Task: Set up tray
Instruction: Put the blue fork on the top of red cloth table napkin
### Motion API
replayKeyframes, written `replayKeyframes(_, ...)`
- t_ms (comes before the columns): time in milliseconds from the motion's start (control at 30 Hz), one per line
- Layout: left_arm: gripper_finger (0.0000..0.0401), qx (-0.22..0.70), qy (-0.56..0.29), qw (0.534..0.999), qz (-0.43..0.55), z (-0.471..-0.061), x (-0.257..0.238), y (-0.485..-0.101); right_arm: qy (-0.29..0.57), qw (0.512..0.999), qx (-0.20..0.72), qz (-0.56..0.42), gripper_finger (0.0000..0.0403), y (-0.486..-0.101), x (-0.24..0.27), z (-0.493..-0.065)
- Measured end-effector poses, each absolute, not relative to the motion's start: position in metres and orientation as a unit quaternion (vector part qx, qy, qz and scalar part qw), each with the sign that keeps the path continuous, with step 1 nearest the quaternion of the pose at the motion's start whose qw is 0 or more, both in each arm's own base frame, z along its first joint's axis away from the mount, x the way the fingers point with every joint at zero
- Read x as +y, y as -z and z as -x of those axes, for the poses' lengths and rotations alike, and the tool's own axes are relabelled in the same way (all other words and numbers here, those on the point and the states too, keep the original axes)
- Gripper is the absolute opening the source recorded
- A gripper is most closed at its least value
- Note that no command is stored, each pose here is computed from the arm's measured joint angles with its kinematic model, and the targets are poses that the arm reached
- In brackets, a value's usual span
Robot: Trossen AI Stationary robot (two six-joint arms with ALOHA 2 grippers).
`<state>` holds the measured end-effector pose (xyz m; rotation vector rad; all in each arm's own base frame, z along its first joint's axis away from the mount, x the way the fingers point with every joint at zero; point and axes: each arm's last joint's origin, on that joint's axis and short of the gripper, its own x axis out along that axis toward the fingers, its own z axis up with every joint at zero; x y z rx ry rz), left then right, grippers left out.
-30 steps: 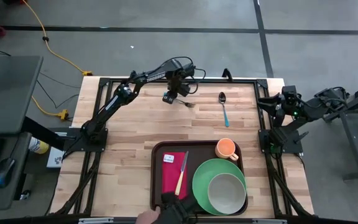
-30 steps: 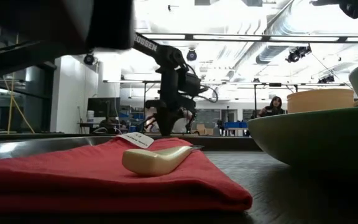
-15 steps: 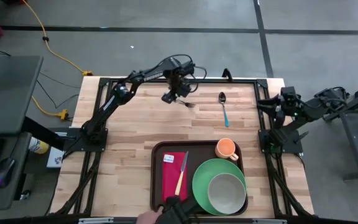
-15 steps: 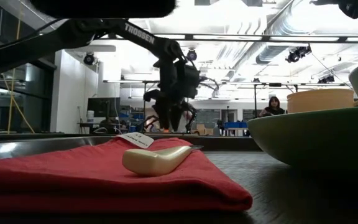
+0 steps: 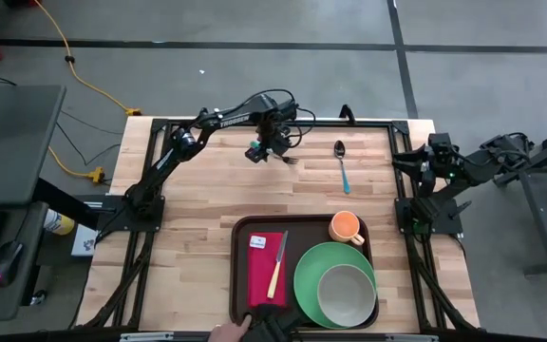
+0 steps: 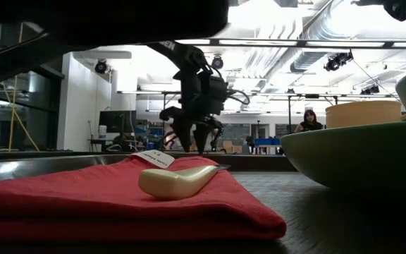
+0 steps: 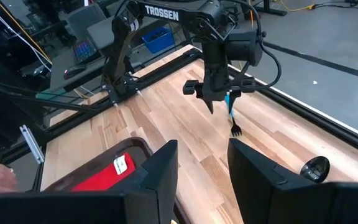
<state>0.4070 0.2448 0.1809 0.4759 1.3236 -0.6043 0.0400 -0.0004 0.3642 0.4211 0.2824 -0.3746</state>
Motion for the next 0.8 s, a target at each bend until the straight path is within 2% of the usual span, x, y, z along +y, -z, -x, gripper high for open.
replayKeyframes(200, 0.0273, 0.595, 0.256, 0.72, -0.25, -0.416, 0.241, -0.181, 0.184, 0.951, 0.139, -0.207, 0.0119, -0.364, 0.0, -0.04)
replayKeyframes(433, 0.0311, 0.585, 0.233, 0.719, -0.295, -0.433, 0.227, -0.182, 0.185, 0.952, 0.139, -0.198, 0.0119, -0.364, -0.001, -0.04)
replayKeyframes(667, 0.0337, 0.605, 0.189, 0.715, -0.295, -0.435, 0.228, -0.17, 0.182, 0.953, 0.141, -0.199, 0.0119, -0.364, 0.0, -0.04)
replayKeyframes(800, 0.0348, 0.616, 0.191, 0.712, -0.279, -0.431, 0.226, -0.16, 0.182, 0.953, 0.141, -0.199, 0.0119, -0.364, 0.0, -0.04)
